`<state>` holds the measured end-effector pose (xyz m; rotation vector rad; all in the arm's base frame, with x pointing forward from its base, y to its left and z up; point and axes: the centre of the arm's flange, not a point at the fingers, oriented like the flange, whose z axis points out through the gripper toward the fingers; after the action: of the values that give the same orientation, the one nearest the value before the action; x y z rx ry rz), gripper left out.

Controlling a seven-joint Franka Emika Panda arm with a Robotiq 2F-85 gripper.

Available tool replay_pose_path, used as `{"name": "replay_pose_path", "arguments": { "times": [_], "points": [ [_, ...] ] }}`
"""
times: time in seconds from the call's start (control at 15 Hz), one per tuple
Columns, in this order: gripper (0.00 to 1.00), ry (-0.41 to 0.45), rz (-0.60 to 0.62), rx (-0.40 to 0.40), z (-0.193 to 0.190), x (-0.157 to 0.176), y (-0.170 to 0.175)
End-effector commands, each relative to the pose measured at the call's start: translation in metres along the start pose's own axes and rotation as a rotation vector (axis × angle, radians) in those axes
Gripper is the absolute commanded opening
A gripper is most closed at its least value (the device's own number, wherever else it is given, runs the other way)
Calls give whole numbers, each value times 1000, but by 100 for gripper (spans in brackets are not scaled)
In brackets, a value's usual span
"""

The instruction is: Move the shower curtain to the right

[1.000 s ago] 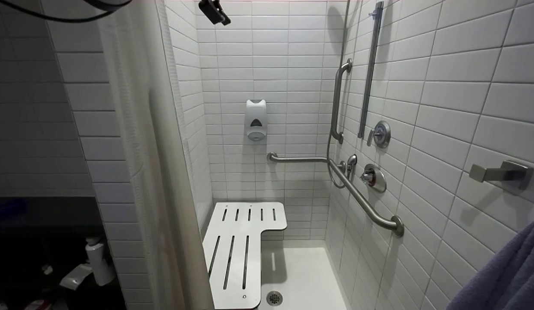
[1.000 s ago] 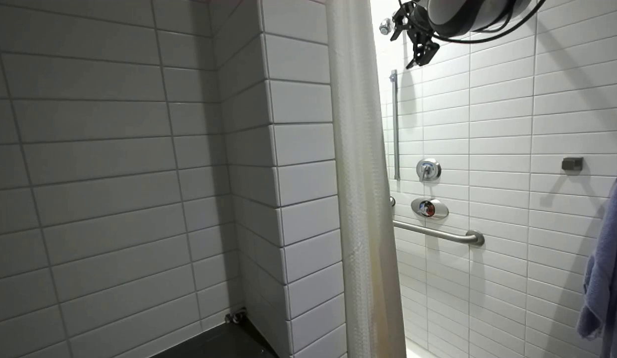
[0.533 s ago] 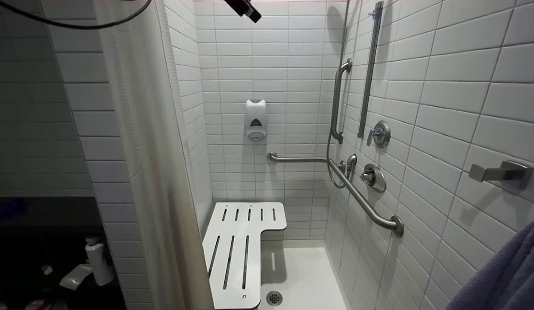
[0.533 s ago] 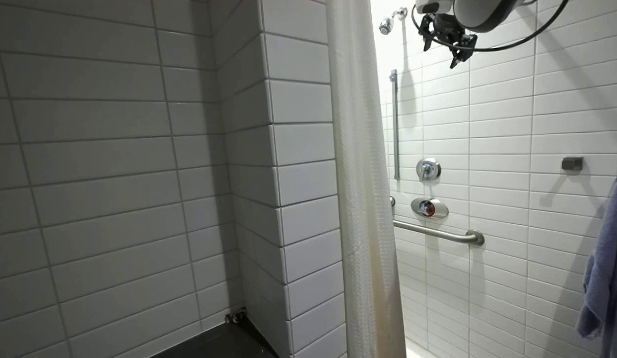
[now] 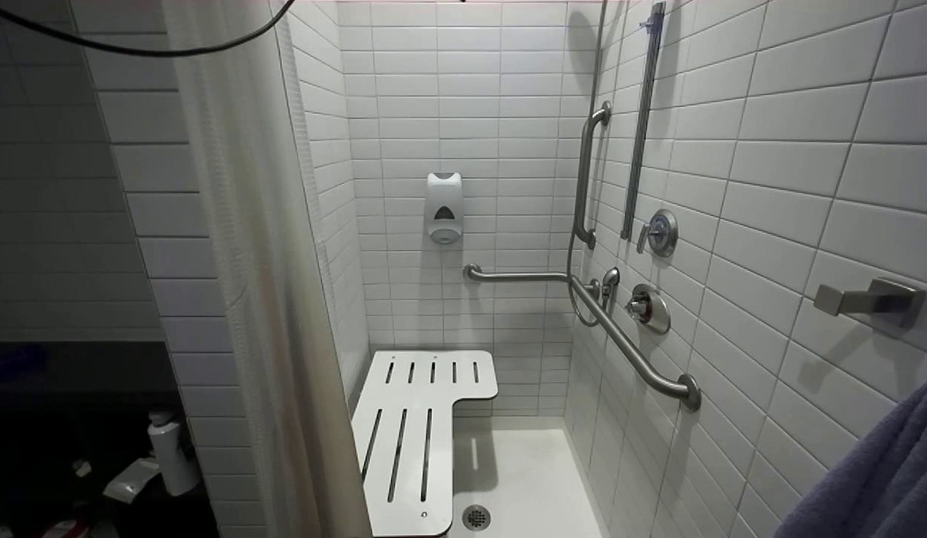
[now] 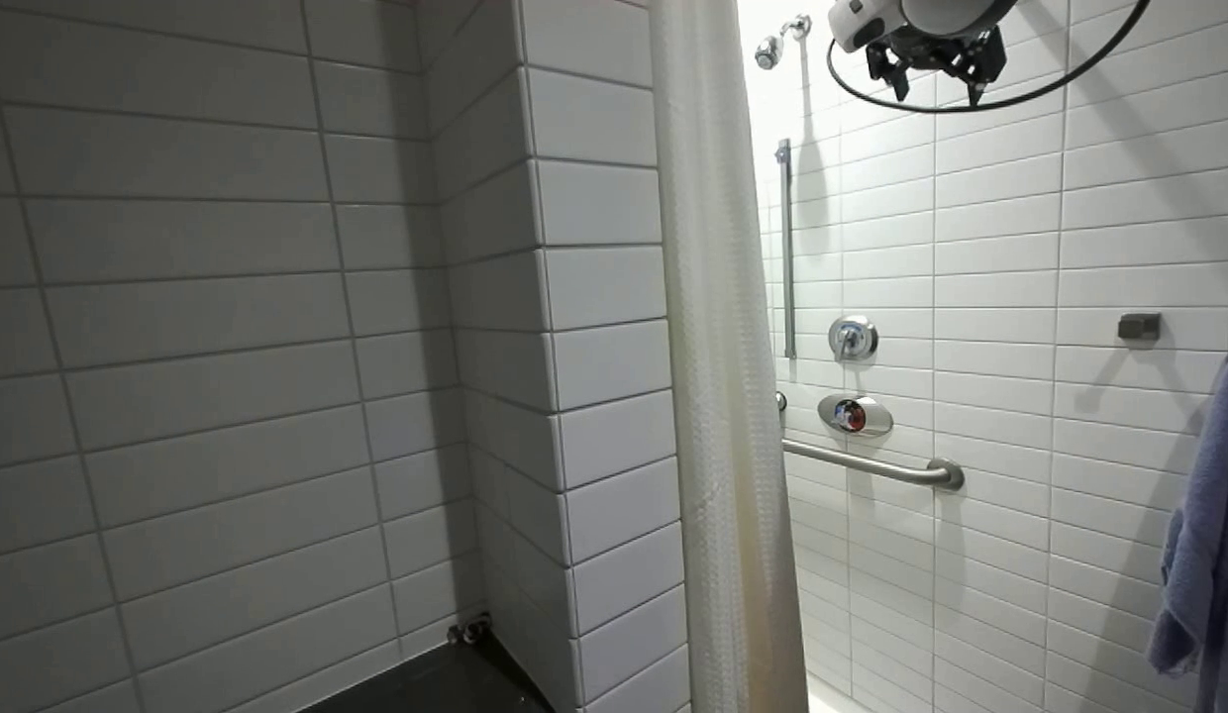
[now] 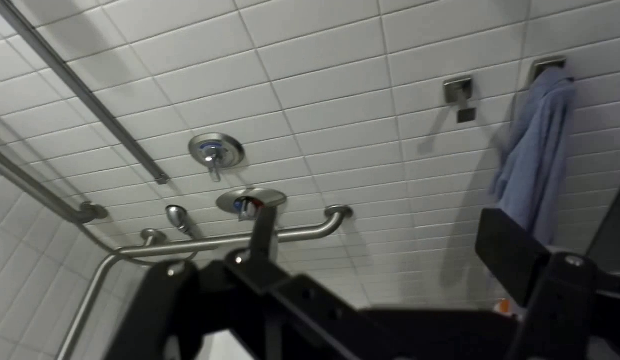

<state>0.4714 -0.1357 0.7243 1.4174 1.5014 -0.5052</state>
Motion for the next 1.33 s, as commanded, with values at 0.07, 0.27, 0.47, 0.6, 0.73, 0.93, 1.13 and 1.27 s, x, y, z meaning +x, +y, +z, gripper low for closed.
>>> {"name": "replay_pose_path", "arguments": {
  "times": [0.07,0.27,0.47,0.6,0.73,0.93,1.13,1.27],
  "points": [
    [100,-65,-193,168,-1,-1,9],
    [100,-25,-325,176,1,3,11],
    [100,-5,-357,-26,-11,4,24],
    [100,-8,-358,-149,-26,3,35],
    [100,-6,-364,-270,-44,4,45],
    [100,18,-368,-452,-70,8,53],
    [100,49,-364,-632,-93,13,55],
    [100,70,-353,-751,-106,15,55]
  ]
}}
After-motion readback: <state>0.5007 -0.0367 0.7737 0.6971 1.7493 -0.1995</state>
